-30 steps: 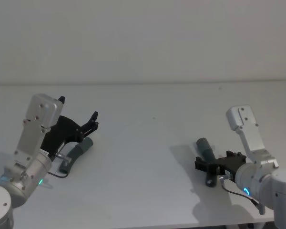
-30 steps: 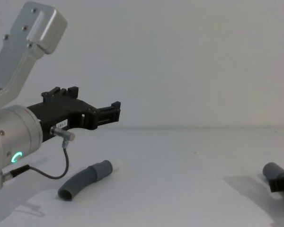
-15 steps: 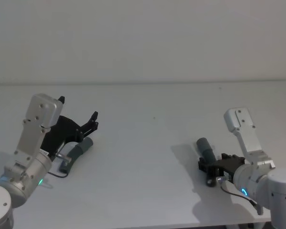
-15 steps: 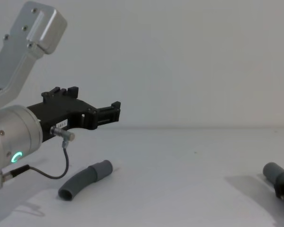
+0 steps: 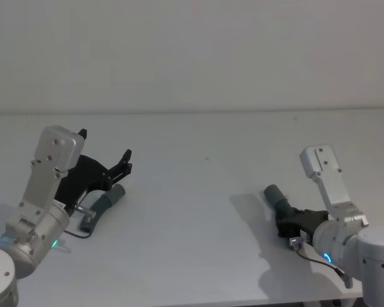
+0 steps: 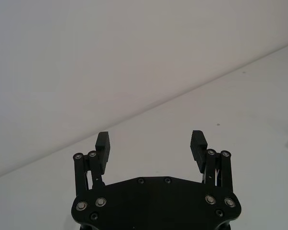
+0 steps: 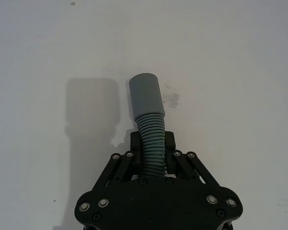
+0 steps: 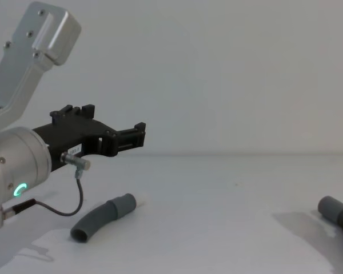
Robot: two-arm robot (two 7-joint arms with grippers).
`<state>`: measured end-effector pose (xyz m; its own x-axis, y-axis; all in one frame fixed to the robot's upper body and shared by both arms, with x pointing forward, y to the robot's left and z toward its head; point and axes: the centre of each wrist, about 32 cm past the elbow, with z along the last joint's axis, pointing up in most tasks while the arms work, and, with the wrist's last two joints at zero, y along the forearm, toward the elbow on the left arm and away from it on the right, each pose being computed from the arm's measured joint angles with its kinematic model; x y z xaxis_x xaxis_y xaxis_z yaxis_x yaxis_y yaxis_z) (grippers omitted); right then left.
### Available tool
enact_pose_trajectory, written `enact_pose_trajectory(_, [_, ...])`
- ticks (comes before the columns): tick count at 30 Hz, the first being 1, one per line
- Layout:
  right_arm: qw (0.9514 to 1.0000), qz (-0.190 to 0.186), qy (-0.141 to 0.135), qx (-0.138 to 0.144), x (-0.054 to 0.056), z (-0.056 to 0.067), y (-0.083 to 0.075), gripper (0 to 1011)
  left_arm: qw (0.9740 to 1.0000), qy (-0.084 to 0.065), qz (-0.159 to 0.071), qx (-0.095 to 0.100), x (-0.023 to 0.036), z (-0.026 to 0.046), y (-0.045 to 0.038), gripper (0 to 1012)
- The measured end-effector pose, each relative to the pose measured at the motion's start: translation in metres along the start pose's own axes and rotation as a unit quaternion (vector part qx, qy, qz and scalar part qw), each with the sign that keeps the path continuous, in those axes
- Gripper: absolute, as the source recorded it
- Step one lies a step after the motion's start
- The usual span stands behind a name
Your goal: Use both hands to pick up one end of the pipe from the table, align the ends, and insert them.
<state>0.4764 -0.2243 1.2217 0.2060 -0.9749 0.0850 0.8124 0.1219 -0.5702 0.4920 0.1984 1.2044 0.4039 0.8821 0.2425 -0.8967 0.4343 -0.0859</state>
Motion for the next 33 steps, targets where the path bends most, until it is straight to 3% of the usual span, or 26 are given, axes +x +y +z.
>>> enact_pose_trajectory(17, [0.9999,-0.001,-0.002,0.014,0.001,-0.002,0.000,210,1.0000,0.000,0.000,0.000,0.0000,0.0000,0.0000,1001])
enact_pose_trajectory(33, [0.9940,-0.010,-0.022,0.106,0.002,-0.006,-0.015,197,1.0000,0.000,0.000,0.000,0.0000,0.0000,0.0000,1001])
